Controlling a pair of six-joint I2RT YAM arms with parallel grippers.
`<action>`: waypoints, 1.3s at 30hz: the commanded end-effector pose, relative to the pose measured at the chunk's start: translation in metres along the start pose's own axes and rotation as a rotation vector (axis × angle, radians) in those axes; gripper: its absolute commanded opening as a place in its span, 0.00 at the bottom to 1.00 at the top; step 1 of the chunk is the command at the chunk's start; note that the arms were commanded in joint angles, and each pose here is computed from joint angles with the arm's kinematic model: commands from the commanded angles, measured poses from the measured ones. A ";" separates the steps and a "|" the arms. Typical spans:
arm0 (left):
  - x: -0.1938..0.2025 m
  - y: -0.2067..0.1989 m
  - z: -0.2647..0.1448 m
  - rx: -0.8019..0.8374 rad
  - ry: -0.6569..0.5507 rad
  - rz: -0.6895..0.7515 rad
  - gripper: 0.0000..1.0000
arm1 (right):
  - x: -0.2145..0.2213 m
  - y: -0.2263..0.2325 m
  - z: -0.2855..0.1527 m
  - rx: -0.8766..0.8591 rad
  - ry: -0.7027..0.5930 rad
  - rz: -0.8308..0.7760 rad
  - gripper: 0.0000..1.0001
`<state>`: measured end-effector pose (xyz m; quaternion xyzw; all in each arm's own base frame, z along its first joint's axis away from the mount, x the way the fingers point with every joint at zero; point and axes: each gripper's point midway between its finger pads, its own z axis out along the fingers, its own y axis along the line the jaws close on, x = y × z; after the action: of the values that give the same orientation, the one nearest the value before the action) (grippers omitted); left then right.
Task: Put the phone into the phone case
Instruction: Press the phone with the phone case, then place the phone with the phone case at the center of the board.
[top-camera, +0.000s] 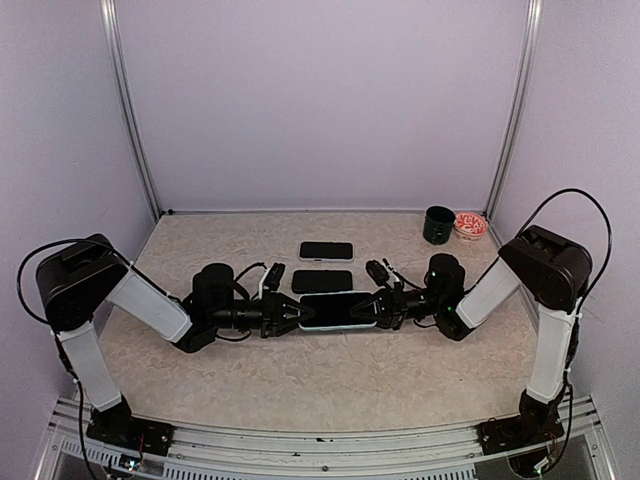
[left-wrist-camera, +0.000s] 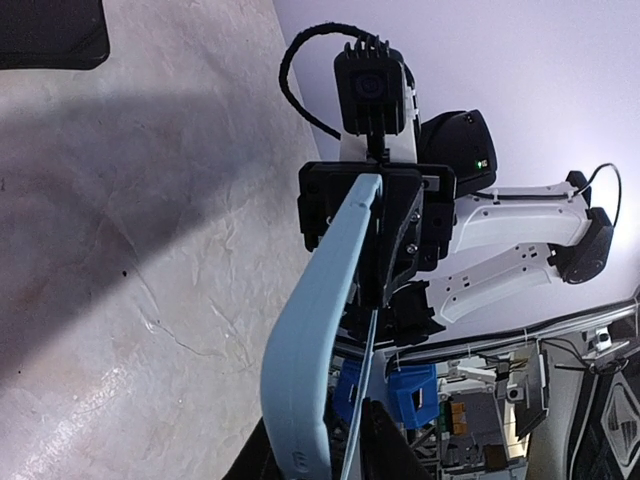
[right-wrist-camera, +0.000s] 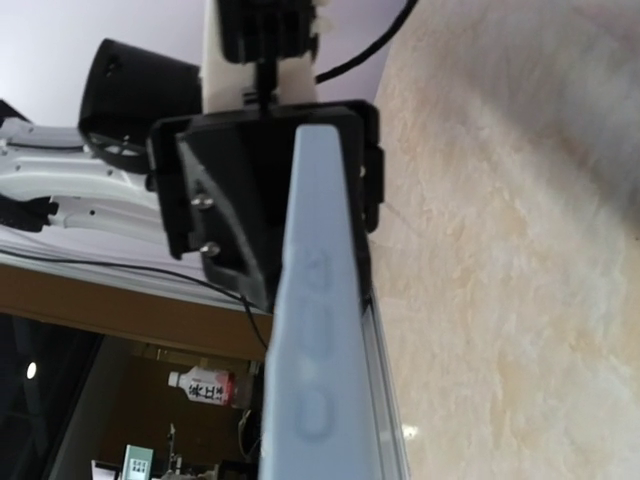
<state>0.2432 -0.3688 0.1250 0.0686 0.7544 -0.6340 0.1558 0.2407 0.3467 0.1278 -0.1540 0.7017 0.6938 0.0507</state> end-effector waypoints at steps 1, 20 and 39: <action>-0.003 -0.016 0.001 0.070 -0.001 0.045 0.20 | 0.002 0.015 0.004 -0.051 0.018 -0.070 0.01; -0.004 -0.021 -0.004 0.039 -0.019 0.084 0.00 | 0.003 0.017 0.001 0.003 0.021 -0.096 0.31; -0.016 -0.030 -0.019 -0.016 -0.044 0.171 0.00 | 0.001 0.016 -0.008 0.085 0.030 -0.145 0.41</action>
<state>0.2385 -0.3595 0.1436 0.1083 0.7615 -0.6097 0.1913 0.2348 0.3425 0.1273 -0.1946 0.7296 0.6512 0.0756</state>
